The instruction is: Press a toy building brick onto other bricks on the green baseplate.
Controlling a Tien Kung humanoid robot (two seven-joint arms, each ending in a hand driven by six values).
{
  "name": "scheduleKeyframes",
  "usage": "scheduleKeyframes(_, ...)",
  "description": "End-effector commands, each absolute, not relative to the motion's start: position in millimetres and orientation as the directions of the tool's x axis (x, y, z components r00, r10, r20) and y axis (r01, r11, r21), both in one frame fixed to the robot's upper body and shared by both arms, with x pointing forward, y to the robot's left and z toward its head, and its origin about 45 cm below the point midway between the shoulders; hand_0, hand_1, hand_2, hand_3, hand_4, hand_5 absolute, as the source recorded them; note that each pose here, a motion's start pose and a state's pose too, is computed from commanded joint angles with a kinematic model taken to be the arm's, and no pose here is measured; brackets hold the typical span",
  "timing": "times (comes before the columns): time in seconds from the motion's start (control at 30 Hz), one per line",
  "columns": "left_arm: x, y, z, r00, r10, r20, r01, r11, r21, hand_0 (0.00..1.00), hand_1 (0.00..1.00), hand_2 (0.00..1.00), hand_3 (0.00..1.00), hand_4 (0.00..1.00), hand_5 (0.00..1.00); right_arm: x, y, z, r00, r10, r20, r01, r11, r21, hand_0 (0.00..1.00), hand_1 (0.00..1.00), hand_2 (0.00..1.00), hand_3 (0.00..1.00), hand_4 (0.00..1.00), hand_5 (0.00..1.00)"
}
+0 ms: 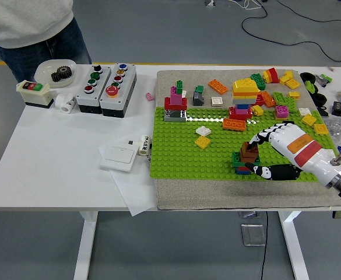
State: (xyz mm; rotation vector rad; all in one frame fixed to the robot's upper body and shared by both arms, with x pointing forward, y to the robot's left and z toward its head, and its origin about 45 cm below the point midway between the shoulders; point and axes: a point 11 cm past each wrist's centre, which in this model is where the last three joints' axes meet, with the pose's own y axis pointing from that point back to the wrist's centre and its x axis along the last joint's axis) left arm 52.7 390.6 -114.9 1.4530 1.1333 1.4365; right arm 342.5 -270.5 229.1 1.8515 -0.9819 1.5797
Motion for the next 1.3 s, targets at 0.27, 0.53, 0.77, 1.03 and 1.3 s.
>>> scheduleKeyframes(0.27, 53, 390, -115, -0.037, 0.954, 0.298, 0.068, -0.295, 0.953, 0.455, 0.571, 0.724, 0.761, 0.791, 0.811, 342, -269, 227, 0.067, -0.190, 0.980, -0.789, -0.610, -0.065, 0.542, 0.506, 0.534, 0.536, 0.755, 0.541)
scheduleKeyframes(0.53, 50, 390, -115, -0.035, 0.954, 0.298, 0.076, -0.295, 0.952, 0.454, 0.571, 0.724, 0.760, 0.791, 0.811, 342, -267, 225, 0.074, -0.185, 0.980, -0.786, -0.616, -0.057, 0.541, 0.506, 0.535, 0.536, 0.754, 0.536)
scheduleKeyframes(0.77, 48, 391, -115, -0.032, 0.954, 0.299, 0.079, -0.296, 0.952, 0.454, 0.571, 0.724, 0.761, 0.790, 0.808, 341, -265, 225, 0.075, -0.183, 0.980, -0.782, -0.621, -0.056, 0.538, 0.505, 0.534, 0.535, 0.755, 0.531)
scheduleKeyframes(1.03, 47, 391, -115, -0.030, 0.954, 0.300, 0.083, -0.297, 0.951, 0.454, 0.571, 0.724, 0.760, 0.791, 0.811, 343, -263, 226, 0.074, -0.178, 0.981, -0.778, -0.626, -0.055, 0.539, 0.506, 0.534, 0.536, 0.755, 0.529)
scheduleKeyframes(1.3, 48, 391, -115, -0.029, 0.953, 0.301, 0.080, -0.298, 0.951, 0.454, 0.570, 0.723, 0.757, 0.792, 0.811, 344, -260, 229, 0.068, -0.174, 0.982, -0.771, -0.634, -0.059, 0.538, 0.506, 0.535, 0.536, 0.755, 0.529)
